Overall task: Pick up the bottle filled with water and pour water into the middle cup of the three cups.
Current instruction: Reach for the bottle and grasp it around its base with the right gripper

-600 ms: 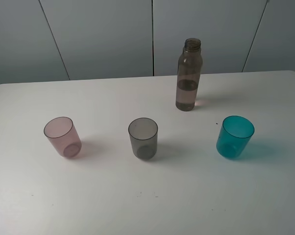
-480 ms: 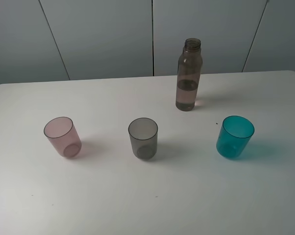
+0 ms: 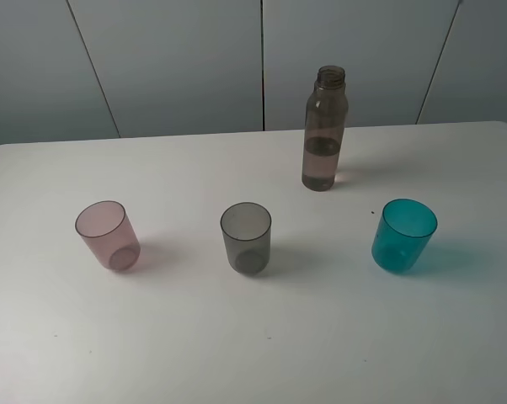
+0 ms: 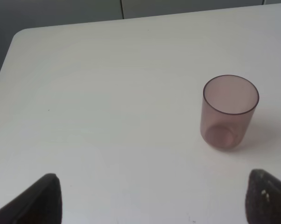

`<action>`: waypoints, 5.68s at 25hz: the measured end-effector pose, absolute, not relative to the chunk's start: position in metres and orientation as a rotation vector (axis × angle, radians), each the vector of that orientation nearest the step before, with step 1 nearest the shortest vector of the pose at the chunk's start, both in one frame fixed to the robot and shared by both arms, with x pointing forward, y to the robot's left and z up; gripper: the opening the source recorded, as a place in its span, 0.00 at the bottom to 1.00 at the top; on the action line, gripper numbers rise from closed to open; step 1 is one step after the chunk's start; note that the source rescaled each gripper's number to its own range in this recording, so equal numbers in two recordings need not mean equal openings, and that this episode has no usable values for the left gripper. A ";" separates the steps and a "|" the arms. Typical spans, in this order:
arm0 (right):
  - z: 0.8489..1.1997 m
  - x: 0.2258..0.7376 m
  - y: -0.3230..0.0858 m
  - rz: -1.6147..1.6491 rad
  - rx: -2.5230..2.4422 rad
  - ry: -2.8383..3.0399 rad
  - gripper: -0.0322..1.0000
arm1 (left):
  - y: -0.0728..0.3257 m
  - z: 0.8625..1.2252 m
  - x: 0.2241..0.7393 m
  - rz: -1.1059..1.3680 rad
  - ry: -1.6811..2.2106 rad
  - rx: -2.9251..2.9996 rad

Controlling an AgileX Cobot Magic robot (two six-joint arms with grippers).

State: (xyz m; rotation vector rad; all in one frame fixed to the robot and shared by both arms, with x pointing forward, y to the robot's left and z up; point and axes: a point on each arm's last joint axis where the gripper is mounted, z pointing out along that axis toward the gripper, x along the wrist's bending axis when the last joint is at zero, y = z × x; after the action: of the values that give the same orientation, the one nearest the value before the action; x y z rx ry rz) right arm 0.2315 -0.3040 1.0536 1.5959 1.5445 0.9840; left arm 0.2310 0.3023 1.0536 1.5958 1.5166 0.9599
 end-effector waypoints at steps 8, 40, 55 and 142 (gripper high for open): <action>1.054 0.231 -0.304 0.984 1.596 1.544 1.00 | 0.302 1.054 0.231 0.961 1.515 1.597; 1.054 0.231 -0.304 0.984 1.596 1.544 1.00 | 0.302 1.054 0.231 0.961 1.515 1.597; 1.069 0.248 -0.299 1.006 1.630 1.584 1.00 | 0.302 1.054 0.231 0.961 1.515 1.597; 0.886 0.556 -0.175 1.183 1.267 1.903 1.00 | 0.302 1.054 0.231 0.959 1.518 1.594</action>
State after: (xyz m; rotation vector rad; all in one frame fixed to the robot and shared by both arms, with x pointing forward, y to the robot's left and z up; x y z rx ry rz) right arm 0.5561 -0.1749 0.8861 1.2670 1.9025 1.1833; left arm 0.2310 0.3023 1.0536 1.5938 1.5181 0.9587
